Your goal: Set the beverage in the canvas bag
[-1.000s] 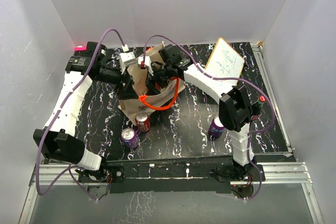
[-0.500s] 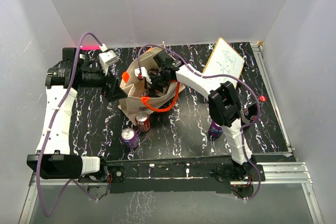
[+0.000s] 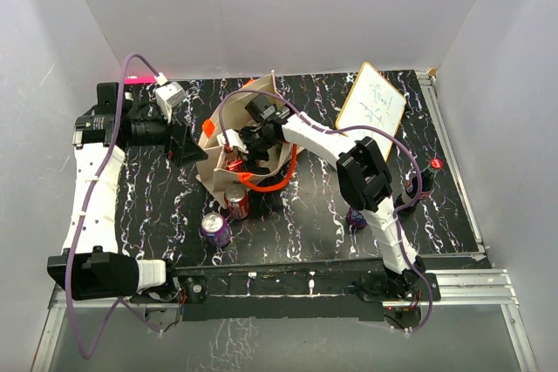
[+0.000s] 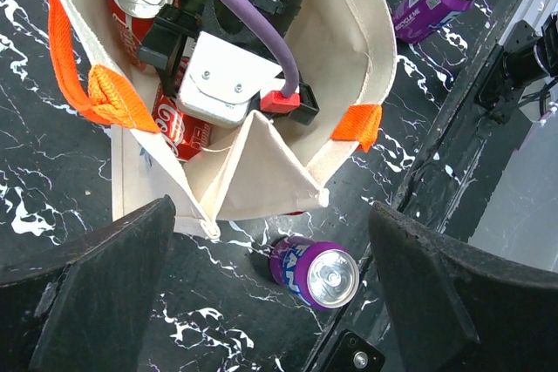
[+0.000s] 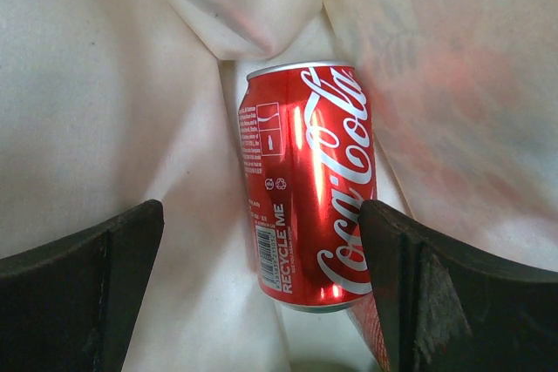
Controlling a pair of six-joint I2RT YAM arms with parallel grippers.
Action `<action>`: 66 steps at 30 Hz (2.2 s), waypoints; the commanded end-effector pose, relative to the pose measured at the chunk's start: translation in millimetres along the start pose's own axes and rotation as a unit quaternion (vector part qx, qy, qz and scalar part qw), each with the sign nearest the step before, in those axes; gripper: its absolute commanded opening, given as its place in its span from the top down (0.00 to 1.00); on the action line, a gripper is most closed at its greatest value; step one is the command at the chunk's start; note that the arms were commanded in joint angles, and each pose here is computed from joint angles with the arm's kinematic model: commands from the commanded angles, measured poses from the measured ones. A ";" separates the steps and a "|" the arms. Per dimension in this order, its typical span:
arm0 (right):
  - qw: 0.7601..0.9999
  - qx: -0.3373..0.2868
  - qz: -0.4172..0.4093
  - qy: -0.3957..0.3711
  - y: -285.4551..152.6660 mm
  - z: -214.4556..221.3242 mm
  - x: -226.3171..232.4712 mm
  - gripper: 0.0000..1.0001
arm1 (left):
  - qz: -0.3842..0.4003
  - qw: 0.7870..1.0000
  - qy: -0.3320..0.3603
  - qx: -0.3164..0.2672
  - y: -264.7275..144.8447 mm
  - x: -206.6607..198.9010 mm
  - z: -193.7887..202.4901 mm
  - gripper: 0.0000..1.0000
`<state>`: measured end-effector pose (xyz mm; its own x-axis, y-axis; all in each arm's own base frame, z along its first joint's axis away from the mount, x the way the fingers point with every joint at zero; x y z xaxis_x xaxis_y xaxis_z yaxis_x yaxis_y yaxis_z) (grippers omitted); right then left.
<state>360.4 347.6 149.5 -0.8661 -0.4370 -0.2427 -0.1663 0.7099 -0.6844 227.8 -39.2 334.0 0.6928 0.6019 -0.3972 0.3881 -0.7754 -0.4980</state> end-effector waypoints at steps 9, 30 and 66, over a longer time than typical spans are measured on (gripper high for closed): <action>0.997 0.067 -0.035 -0.002 20.7 27.9 11.7 0.00 | 0.015 1.000 -0.004 -0.026 -6.1 -5.2 -6.5 0.09; 0.987 0.118 -0.107 0.027 46.4 68.5 47.1 0.00 | 0.016 1.000 -0.011 -0.022 -4.3 -2.3 -3.9 0.09; 0.990 -0.074 0.103 0.059 -68.1 -70.3 -24.3 0.92 | 0.027 0.997 0.020 -0.064 -3.9 0.0 -23.3 0.10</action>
<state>358.4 342.7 163.0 -0.9474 -0.2913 -0.1323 -0.1197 0.7062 -0.6978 235.0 -39.4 340.0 0.7045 0.5759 -0.4148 0.4028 -0.8057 -0.4344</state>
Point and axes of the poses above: each gripper's point midway between its finger pads, its own y axis out along the fingers, its own x axis along the line the jaws close on, z = x × y, the point moved 9 cm from there along -y, back along the fingers, and after that the axes turned 9 degrees about -y, right-handed, at the moved point
